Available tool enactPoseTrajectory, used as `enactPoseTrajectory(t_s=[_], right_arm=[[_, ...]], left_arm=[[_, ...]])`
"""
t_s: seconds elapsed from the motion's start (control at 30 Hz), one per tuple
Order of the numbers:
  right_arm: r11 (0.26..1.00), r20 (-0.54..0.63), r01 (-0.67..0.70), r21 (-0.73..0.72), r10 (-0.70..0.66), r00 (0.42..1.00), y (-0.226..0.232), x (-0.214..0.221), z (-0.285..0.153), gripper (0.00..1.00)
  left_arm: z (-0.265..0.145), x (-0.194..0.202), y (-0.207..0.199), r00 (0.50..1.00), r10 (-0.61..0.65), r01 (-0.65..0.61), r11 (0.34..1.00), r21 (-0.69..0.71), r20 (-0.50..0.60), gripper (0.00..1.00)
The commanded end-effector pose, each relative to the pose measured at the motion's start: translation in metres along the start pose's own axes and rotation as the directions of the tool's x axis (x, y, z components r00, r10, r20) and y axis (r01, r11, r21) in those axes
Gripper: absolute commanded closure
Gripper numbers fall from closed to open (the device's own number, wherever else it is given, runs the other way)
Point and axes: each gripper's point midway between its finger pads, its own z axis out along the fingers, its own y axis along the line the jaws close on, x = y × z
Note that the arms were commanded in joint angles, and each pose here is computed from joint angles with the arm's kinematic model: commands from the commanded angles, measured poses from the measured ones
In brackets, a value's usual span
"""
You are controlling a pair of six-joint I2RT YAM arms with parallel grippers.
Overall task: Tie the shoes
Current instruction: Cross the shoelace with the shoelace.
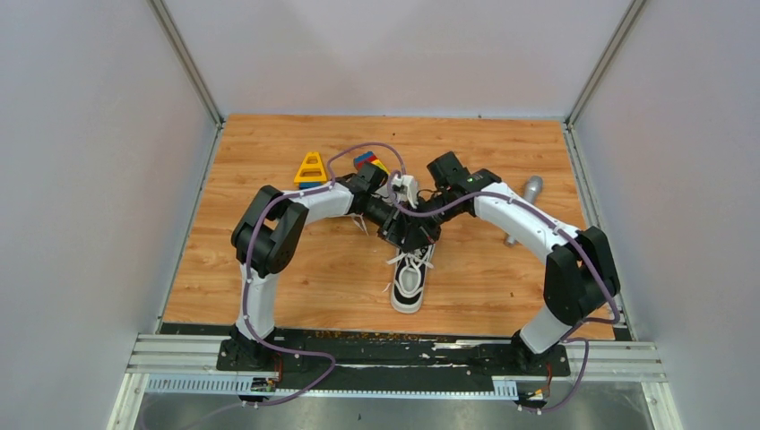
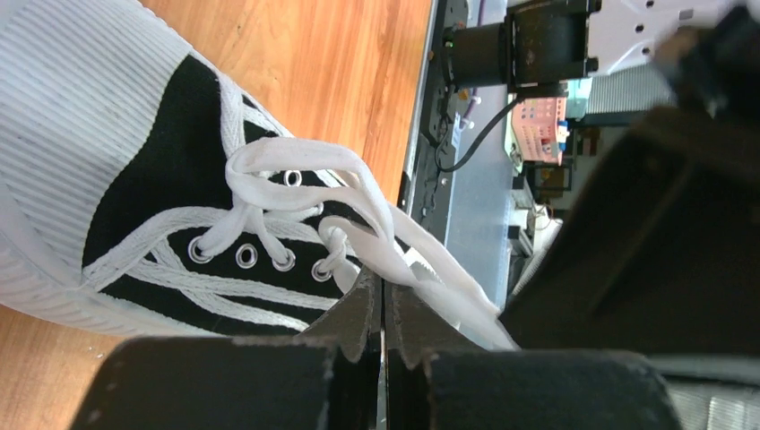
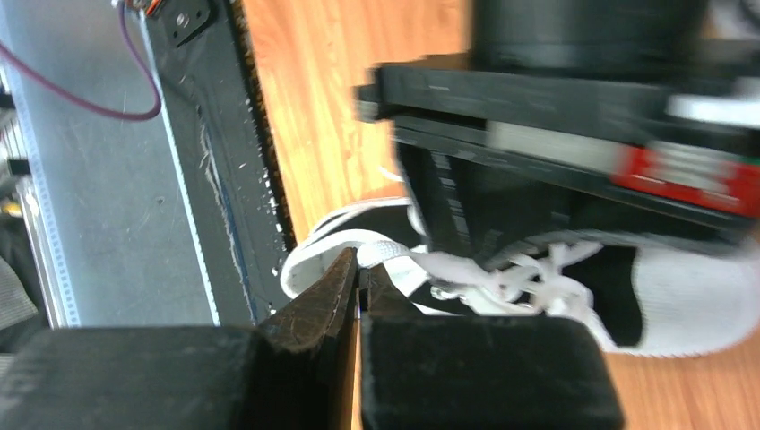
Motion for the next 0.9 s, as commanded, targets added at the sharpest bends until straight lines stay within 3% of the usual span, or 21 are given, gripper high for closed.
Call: enactPoseTrajectory(t_s=[0.0,0.23,0.6,0.87], right_arm=[[0.991,-0.013,0.129,-0.045,-0.130,0.991,0.028,0.005,0.000,0.98],[0.987,-0.060,0.156,-0.041,-0.158,0.986,0.034,0.027,-0.006,0.98],[0.992,-0.166,0.125,0.017,-0.120,0.979,0.003,0.065,0.012,0.96],[0.991,-0.122,0.099,0.089,-0.088,0.989,-0.020,0.060,-0.001,0.66]], left_arm=[[0.002,-0.017,-0.010,0.999,-0.006,0.005,1.000,0.030,0.045,1.00],[0.003,-0.013,-0.002,0.999,0.009,-0.010,1.000,0.019,0.035,1.00],[0.001,-0.003,0.005,0.992,0.123,-0.123,0.992,-0.006,0.017,1.00],[0.000,0.003,0.001,0.983,0.183,-0.184,0.983,0.018,0.023,1.00]])
